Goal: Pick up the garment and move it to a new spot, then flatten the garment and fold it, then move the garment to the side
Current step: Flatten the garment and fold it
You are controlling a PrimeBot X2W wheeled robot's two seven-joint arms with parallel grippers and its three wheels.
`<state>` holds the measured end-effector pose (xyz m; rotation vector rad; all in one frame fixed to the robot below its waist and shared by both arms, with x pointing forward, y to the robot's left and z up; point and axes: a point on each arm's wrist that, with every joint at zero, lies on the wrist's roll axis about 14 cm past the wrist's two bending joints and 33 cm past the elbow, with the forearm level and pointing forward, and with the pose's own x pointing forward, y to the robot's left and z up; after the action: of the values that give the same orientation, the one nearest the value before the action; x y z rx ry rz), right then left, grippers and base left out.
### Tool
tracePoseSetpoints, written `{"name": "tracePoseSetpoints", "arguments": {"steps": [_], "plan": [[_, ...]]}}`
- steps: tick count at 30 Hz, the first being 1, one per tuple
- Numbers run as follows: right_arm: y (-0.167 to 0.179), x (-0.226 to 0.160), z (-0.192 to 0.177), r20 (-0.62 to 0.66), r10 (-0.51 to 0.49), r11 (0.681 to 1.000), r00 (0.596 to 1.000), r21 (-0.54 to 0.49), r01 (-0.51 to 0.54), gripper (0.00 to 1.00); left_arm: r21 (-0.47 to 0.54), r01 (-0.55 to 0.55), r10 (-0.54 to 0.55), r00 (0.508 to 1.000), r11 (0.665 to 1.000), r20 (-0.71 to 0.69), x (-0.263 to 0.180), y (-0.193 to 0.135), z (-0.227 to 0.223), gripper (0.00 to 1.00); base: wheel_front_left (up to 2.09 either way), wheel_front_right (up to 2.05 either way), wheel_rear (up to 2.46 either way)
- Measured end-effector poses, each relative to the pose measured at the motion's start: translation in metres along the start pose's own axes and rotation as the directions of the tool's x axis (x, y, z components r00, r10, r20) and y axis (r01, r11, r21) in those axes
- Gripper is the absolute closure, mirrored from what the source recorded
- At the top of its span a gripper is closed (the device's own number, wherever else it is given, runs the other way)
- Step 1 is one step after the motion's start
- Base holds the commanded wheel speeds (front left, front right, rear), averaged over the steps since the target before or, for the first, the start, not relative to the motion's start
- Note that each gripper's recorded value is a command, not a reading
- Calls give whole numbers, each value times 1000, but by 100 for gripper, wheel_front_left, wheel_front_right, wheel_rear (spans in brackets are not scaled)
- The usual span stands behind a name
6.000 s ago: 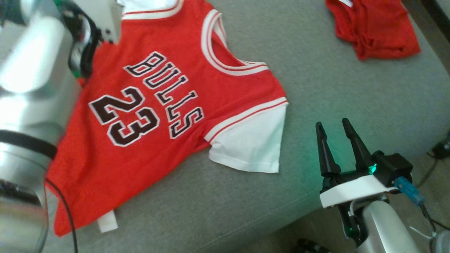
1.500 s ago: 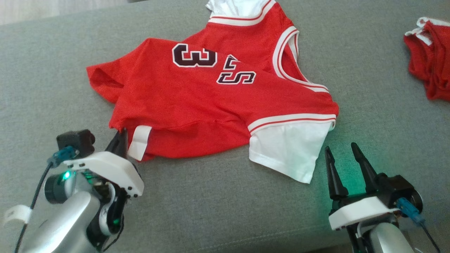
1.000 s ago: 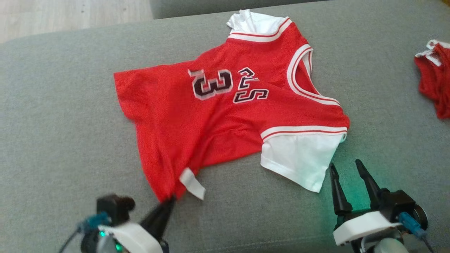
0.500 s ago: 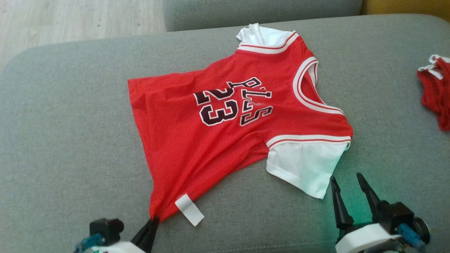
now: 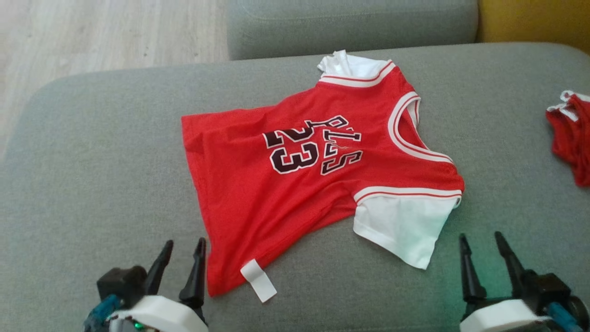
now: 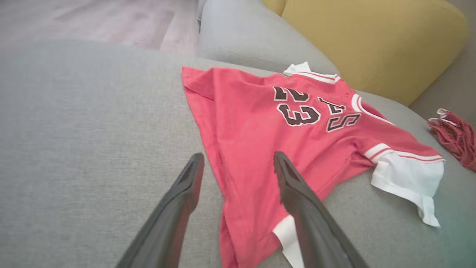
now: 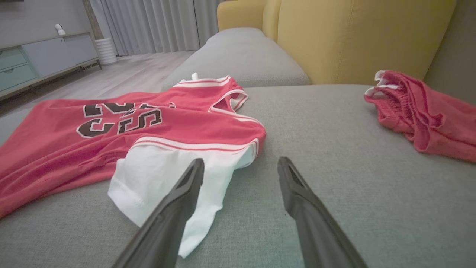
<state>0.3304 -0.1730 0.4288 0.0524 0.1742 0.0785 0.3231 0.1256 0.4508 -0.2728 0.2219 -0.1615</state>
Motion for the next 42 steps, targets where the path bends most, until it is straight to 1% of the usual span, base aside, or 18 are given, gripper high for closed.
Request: {"name": "tracePoseSetpoints", "arguments": {"steps": [3,7,11,16,19,26,30,34,38,42], "plan": [[-5,1,10,32,-12,1000,999,-4,12,0,24,-43,42,998,999,46,-5,6,6,0,0,0,0],[-8,1,21,66,-22,1000,998,-7,23,0,84,-82,75,994,993,79,-11,14,7,0,0,0,0],[-8,3,28,89,-19,1000,996,-10,20,0,113,-103,87,987,988,135,-9,16,18,0,0,0,0],[-6,3,29,93,-14,1000,996,-18,16,0,146,-119,94,981,982,170,-7,16,24,0,0,0,0],[-1,2,24,76,1,1000,997,-16,1,0,165,-120,92,981,979,170,-6,16,22,0,0,0,0],[21,4,19,62,66,998,996,-8,-65,0,193,-146,116,981,970,158,-9,29,17,0,0,0,0],[24,6,20,65,75,997,995,-10,-75,0,195,-163,133,979,967,158,-12,35,16,0,0,0,0],[25,6,21,66,81,997,995,-11,-80,0,185,-149,121,981,971,150,-12,32,14,0,0,0,0],[25,6,21,66,81,997,994,-12,-81,0,193,-160,133,980,968,148,-13,38,13,0,0,0,0],[25,6,21,65,81,997,995,-11,-80,0,196,-151,124,982,969,143,-12,35,11,0,0,0,0]]}}
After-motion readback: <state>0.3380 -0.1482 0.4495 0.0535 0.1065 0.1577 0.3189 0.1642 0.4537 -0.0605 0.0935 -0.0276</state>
